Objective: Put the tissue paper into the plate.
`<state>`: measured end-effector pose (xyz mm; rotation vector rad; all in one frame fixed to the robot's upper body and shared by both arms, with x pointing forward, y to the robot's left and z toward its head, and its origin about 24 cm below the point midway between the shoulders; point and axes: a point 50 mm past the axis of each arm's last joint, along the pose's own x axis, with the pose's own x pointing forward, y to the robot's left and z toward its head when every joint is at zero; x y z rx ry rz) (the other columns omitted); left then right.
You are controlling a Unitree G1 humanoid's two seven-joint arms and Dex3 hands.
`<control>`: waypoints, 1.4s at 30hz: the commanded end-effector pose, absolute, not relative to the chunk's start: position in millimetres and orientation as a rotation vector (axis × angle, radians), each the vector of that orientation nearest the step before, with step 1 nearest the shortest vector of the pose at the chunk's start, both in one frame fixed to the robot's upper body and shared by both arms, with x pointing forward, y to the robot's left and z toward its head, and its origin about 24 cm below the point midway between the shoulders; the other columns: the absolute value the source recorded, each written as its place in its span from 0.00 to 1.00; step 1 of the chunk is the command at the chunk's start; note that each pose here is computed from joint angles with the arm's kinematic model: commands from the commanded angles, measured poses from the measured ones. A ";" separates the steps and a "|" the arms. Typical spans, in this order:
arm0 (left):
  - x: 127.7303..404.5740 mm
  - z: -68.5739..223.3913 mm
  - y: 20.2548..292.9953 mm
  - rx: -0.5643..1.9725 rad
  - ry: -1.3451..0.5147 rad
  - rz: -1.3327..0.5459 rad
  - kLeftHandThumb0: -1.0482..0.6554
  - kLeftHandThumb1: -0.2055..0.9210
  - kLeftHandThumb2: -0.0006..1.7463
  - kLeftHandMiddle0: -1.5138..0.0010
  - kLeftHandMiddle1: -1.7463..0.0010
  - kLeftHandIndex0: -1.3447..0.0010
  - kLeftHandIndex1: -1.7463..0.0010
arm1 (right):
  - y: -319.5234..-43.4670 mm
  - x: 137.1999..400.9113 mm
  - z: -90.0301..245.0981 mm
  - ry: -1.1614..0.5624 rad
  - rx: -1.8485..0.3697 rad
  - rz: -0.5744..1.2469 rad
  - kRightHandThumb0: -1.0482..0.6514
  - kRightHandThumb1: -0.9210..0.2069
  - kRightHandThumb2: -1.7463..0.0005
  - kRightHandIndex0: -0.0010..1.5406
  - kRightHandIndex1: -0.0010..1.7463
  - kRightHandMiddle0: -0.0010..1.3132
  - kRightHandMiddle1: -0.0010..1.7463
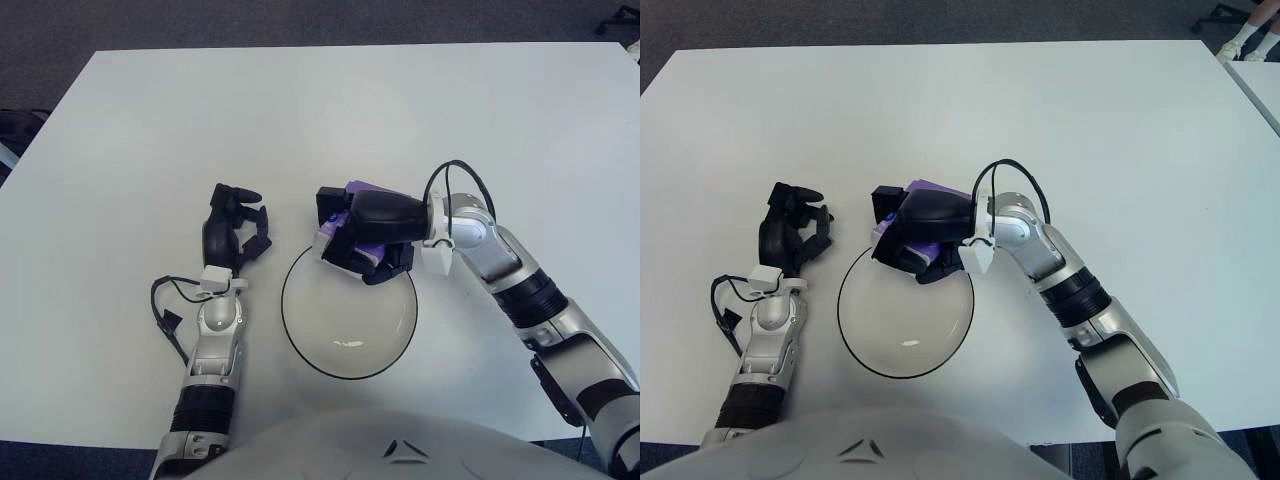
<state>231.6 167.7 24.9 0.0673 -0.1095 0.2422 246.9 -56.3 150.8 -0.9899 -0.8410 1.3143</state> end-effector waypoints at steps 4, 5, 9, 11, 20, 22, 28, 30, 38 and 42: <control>202.8 -20.2 168.5 0.076 0.103 0.243 0.39 0.75 0.53 0.62 0.01 0.73 0.00 | -71.0 238.1 143.1 -0.841 -1.037 1.324 0.51 0.62 0.14 0.89 1.00 0.82 1.00; 202.6 -20.1 168.9 0.076 0.103 0.243 0.39 0.75 0.53 0.62 0.01 0.73 0.00 | -71.2 237.5 143.8 -0.851 -1.036 1.321 0.51 0.62 0.13 0.89 1.00 0.82 1.00; 201.8 -19.5 169.6 0.072 0.102 0.245 0.39 0.75 0.53 0.62 0.01 0.73 0.00 | -75.9 232.5 149.0 -0.909 -1.017 1.297 0.51 0.62 0.13 0.89 1.00 0.81 1.00; 201.6 -19.4 169.7 0.069 0.103 0.246 0.39 0.75 0.52 0.62 0.01 0.73 0.00 | -80.0 228.3 152.9 -0.914 -0.989 1.285 0.51 0.62 0.13 0.88 1.00 0.81 1.00; 200.6 -18.7 170.7 0.062 0.107 0.246 0.39 0.75 0.53 0.61 0.01 0.73 0.00 | -86.2 219.3 155.6 -0.878 -0.965 1.308 0.52 0.62 0.13 0.86 1.00 0.80 1.00; 200.4 -18.4 170.5 0.063 0.107 0.249 0.39 0.75 0.53 0.61 0.01 0.73 0.00 | -86.9 218.2 156.0 -0.868 -0.970 1.317 0.53 0.62 0.14 0.86 1.00 0.79 1.00; 199.6 -17.8 169.8 0.075 0.100 0.244 0.39 0.74 0.53 0.62 0.00 0.72 0.00 | -88.7 215.0 156.9 -0.838 -0.977 1.352 0.53 0.62 0.14 0.85 1.00 0.78 1.00; 199.3 -17.9 169.7 0.076 0.098 0.242 0.39 0.74 0.53 0.62 0.00 0.72 0.00 | -89.1 214.3 157.2 -0.836 -0.975 1.354 0.54 0.63 0.14 0.85 1.00 0.78 1.00; 198.2 -17.9 169.2 0.071 0.098 0.242 0.39 0.74 0.53 0.61 0.00 0.72 0.00 | -90.4 210.3 157.8 -0.831 -0.951 1.359 0.54 0.63 0.14 0.85 1.00 0.78 1.00; 197.8 -17.9 168.9 0.063 0.099 0.243 0.38 0.74 0.54 0.61 0.01 0.72 0.00 | -91.5 206.9 158.7 -0.832 -0.938 1.358 0.54 0.63 0.14 0.85 1.00 0.78 1.00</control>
